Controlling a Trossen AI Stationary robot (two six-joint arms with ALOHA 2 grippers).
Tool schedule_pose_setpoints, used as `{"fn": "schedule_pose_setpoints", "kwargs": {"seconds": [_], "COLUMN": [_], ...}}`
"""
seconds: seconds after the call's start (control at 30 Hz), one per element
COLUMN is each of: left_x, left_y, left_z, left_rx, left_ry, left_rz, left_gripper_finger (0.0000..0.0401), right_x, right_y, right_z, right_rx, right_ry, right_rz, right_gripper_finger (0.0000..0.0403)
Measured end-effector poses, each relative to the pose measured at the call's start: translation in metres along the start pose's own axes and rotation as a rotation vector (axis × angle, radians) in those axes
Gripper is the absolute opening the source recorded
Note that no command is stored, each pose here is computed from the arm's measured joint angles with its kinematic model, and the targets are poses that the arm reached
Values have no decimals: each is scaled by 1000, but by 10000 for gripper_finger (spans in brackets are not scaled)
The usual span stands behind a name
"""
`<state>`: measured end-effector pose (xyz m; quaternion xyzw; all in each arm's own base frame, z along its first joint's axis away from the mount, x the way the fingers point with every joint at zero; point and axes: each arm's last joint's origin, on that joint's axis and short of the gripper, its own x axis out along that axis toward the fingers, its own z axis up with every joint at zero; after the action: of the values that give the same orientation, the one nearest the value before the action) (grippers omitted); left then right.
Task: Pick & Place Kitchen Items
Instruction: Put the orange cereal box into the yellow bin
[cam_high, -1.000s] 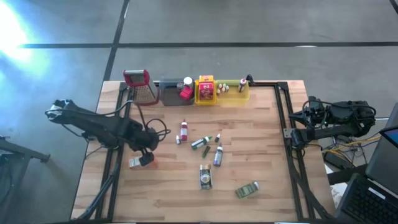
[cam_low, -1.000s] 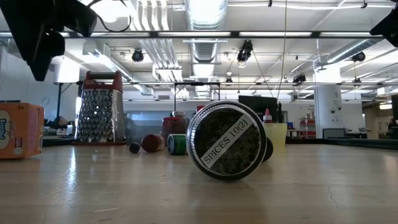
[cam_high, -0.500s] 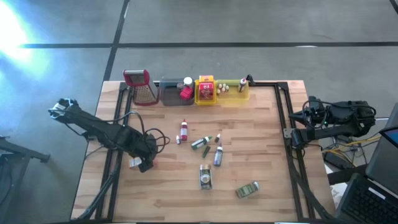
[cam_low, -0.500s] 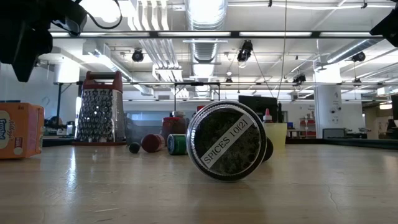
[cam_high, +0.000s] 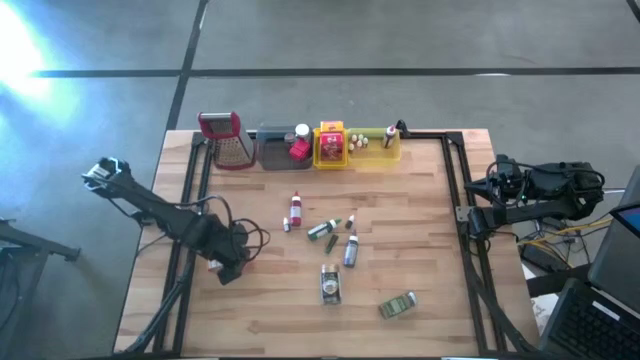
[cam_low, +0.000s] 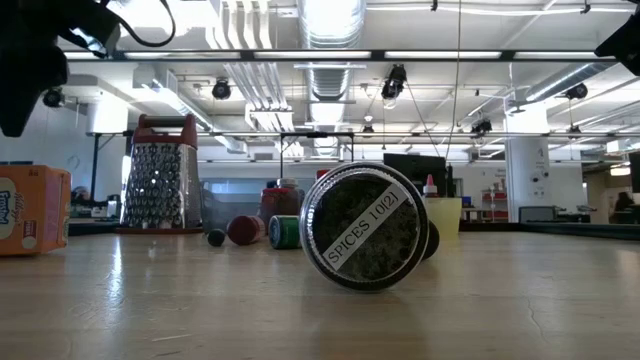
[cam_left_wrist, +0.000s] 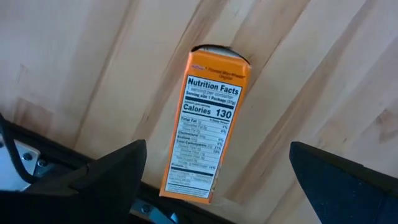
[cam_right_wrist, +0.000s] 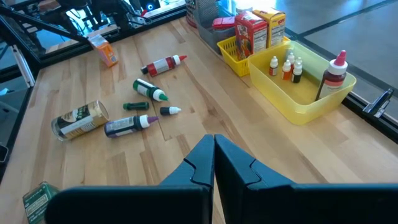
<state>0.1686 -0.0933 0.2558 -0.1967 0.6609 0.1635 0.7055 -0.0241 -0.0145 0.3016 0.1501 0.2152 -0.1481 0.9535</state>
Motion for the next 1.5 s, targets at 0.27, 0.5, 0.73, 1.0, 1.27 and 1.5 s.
{"fn": "schedule_pose_setpoints", "kwargs": {"seconds": [0.27,0.5,0.73,1.0,1.27,1.5], "left_x": [4,15,21,33,47,48], "left_y": [1,4,5,3,5,8], "left_z": [-1,4,11,11,11,11], "left_rx": [0,-3,140,215,224,216], "left_ry": [-12,-76,-88,-78,-96,-101], "left_rz": [25,53,94,103,97,106], "left_gripper_finger": [400,400,400,400,400,400], "right_x": [0,0,0,0,0,0], "right_y": [0,0,0,0,0,0], "right_z": [0,0,0,0,0,0], "right_rx": [0,0,0,0,0,0], "right_ry": [0,0,0,0,0,0], "right_rz": [0,0,0,0,-1,0], "right_gripper_finger": [8,8,8,8,8,8]}}
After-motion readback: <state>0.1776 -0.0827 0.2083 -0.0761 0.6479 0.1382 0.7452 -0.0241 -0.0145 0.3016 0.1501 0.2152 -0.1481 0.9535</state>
